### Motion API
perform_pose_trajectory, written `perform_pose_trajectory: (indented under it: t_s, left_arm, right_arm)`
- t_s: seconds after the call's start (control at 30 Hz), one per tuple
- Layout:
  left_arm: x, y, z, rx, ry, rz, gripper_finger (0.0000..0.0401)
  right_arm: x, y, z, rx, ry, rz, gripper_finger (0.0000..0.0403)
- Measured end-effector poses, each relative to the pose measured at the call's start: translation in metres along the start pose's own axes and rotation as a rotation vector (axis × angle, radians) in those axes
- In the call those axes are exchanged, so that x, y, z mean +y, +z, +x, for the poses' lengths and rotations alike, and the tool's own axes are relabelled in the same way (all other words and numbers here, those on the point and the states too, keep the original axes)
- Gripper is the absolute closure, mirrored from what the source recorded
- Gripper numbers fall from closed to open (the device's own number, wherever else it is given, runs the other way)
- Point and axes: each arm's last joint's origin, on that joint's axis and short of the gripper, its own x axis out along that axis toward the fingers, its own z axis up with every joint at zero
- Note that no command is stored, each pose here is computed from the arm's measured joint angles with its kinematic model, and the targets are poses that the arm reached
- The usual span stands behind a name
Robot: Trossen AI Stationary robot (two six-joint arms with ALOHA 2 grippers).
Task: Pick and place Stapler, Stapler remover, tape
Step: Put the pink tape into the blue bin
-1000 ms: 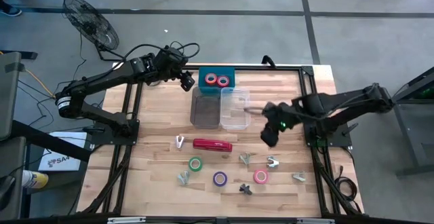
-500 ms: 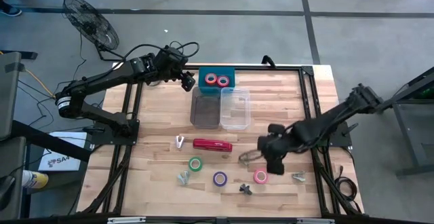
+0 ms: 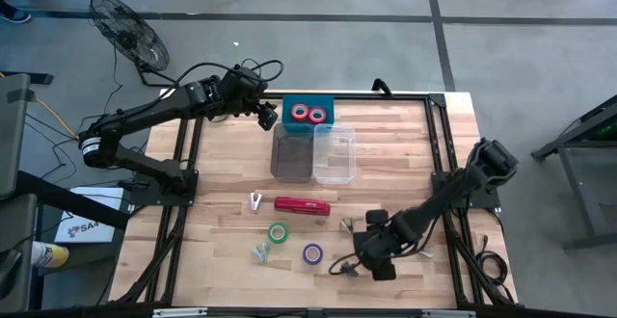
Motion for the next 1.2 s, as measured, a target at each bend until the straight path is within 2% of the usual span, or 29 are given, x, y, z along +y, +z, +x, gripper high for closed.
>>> perform_pose_trajectory:
  t_s: [0.2,0.37,0.6,0.9,1.2]
  left_arm:
    - [0.000,0.000,0.000,0.002,-0.011,0.004,0.0160]
    - [0.000,0.000,0.000,0.003,-0.011,0.004,0.0160]
    - [-0.001,0.000,0.000,0.008,-0.031,0.004,0.0160]
    - [-0.001,-0.001,0.000,0.010,-0.031,0.005,0.0160]
    - [0.000,-0.002,0.000,0.028,-0.027,0.009,0.0160]
  right_arm:
    - [0.018,0.000,0.011,-0.053,0.052,-0.015,0.0212]
    - [0.027,-0.007,0.022,-0.031,0.029,-0.029,0.0212]
    - [0.025,-0.009,0.026,-0.046,-0.049,0.028,0.0212]
    - [0.026,-0.011,0.028,-0.037,-0.059,0.017,0.0212]
    - [0.026,-0.013,0.050,0.015,-0.095,0.019,0.0212]
